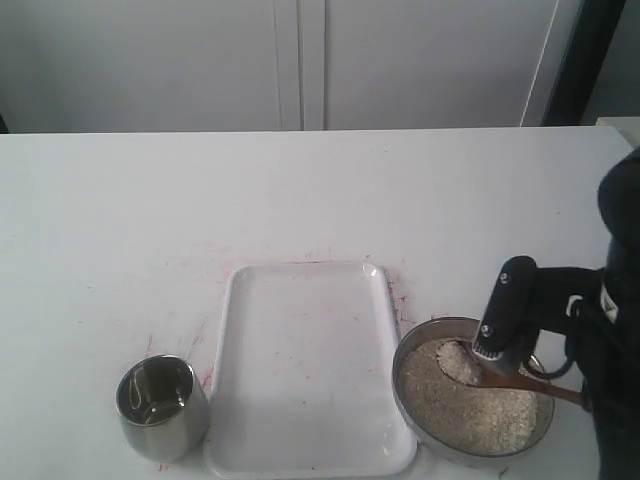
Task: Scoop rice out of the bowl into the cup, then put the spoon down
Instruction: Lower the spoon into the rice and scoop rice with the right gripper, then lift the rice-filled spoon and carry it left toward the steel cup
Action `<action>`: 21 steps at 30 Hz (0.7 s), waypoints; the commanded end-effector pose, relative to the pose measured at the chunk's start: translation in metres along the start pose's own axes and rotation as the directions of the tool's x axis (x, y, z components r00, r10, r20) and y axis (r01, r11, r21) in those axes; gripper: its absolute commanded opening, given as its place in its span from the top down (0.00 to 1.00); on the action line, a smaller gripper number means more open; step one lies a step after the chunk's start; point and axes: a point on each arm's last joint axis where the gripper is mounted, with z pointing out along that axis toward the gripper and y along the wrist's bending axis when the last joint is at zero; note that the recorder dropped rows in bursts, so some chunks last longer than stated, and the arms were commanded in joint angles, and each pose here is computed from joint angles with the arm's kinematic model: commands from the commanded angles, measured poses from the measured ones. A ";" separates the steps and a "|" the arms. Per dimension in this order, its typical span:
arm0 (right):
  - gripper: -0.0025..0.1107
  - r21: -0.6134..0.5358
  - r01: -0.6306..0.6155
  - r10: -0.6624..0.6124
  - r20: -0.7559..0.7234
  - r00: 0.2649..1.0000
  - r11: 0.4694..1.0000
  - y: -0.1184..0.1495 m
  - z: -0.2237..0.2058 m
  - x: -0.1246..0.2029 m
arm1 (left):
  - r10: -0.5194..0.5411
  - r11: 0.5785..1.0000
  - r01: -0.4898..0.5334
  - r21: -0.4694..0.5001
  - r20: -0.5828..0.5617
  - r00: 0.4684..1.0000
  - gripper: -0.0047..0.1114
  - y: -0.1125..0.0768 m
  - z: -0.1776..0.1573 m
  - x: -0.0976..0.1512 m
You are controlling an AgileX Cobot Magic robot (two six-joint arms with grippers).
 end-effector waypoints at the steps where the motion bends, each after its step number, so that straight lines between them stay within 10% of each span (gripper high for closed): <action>1: 0.98 -0.013 -0.001 0.001 0.002 1.000 1.000 0.010 0.013 0.015 | -0.008 1.000 0.009 0.022 -0.054 0.999 0.84 -0.002 0.001 0.007; 21: 0.98 -0.027 -0.048 0.052 0.158 0.986 0.998 0.018 0.015 0.012 | -0.008 1.000 0.009 0.022 -0.054 0.999 0.84 -0.002 0.001 0.007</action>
